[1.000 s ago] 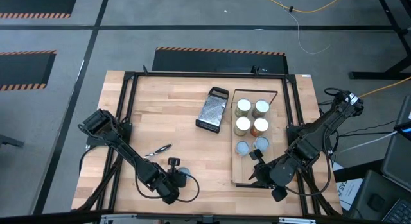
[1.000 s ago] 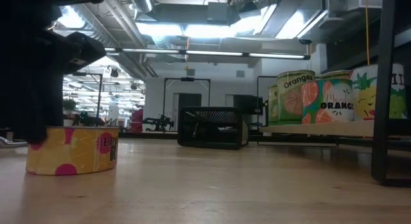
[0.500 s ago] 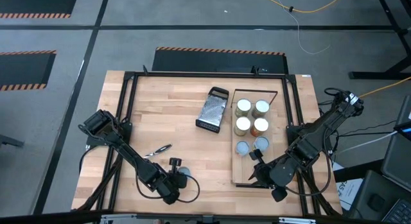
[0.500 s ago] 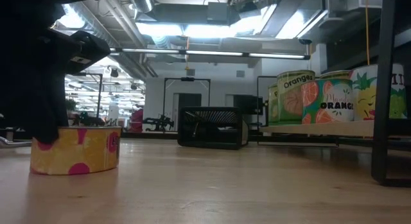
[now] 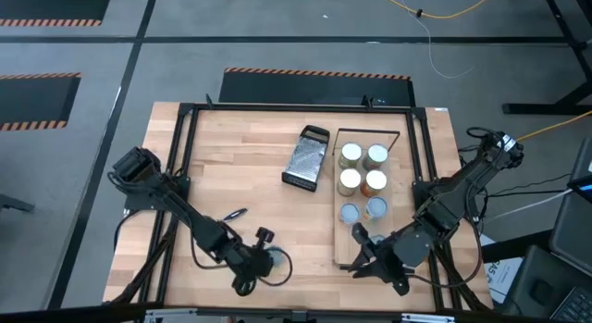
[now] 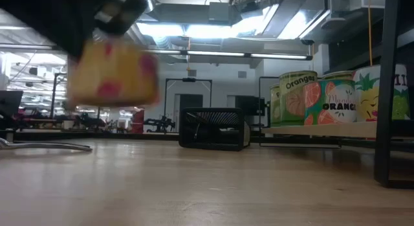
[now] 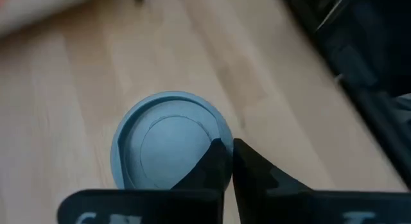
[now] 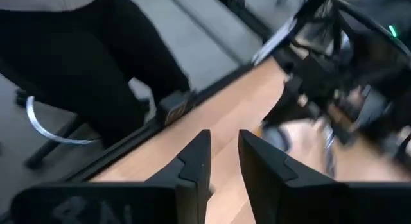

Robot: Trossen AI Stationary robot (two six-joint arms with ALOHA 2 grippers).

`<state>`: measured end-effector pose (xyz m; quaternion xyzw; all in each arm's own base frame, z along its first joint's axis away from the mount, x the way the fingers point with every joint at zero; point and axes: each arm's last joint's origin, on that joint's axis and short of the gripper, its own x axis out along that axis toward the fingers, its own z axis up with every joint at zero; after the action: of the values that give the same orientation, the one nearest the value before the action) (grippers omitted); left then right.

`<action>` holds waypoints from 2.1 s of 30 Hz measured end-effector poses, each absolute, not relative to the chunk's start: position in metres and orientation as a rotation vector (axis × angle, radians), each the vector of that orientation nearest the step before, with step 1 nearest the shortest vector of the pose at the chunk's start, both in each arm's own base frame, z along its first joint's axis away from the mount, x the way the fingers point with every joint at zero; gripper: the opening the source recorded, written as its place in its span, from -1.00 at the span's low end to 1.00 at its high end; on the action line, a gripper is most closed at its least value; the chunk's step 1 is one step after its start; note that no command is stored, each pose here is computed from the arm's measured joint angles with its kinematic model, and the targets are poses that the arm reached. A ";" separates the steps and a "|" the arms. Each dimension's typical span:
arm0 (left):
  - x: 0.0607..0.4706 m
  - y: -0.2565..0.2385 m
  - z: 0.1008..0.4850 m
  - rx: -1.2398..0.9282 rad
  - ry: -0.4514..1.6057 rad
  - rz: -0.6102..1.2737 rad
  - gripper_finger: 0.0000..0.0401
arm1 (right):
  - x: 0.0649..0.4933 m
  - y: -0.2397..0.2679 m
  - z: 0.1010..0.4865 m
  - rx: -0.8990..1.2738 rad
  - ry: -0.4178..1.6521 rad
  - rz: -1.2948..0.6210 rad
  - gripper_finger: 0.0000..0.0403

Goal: Pick and place cans onto a shelf
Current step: Put the canned pineapple rings on the shelf

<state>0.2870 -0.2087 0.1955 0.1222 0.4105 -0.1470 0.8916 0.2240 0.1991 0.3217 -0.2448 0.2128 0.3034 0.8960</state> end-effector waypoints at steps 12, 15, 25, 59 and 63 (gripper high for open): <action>0.323 -0.177 0.232 0.211 0.541 -0.738 -0.96 | 0.257 0.170 0.333 -0.457 0.321 0.545 -0.58; 0.329 -0.166 0.233 0.213 0.517 -0.754 -0.96 | 0.269 0.165 0.328 -0.430 0.316 0.585 -0.58; 0.342 -0.141 0.238 0.221 0.437 -0.797 -0.95 | 0.309 0.156 0.292 -0.352 0.395 0.651 -0.58; 0.347 -0.128 0.237 0.205 0.448 -0.781 -0.94 | 0.340 0.141 0.248 -0.218 0.549 0.709 -0.58; 0.347 -0.129 0.237 0.204 0.448 -0.786 -0.94 | 0.340 0.141 0.248 -0.218 0.548 0.710 -0.58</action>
<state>0.3465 -0.1286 0.2370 0.0984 0.2163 -0.3792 0.8943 0.3402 0.1409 0.2479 -0.1050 0.2645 0.3424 0.8954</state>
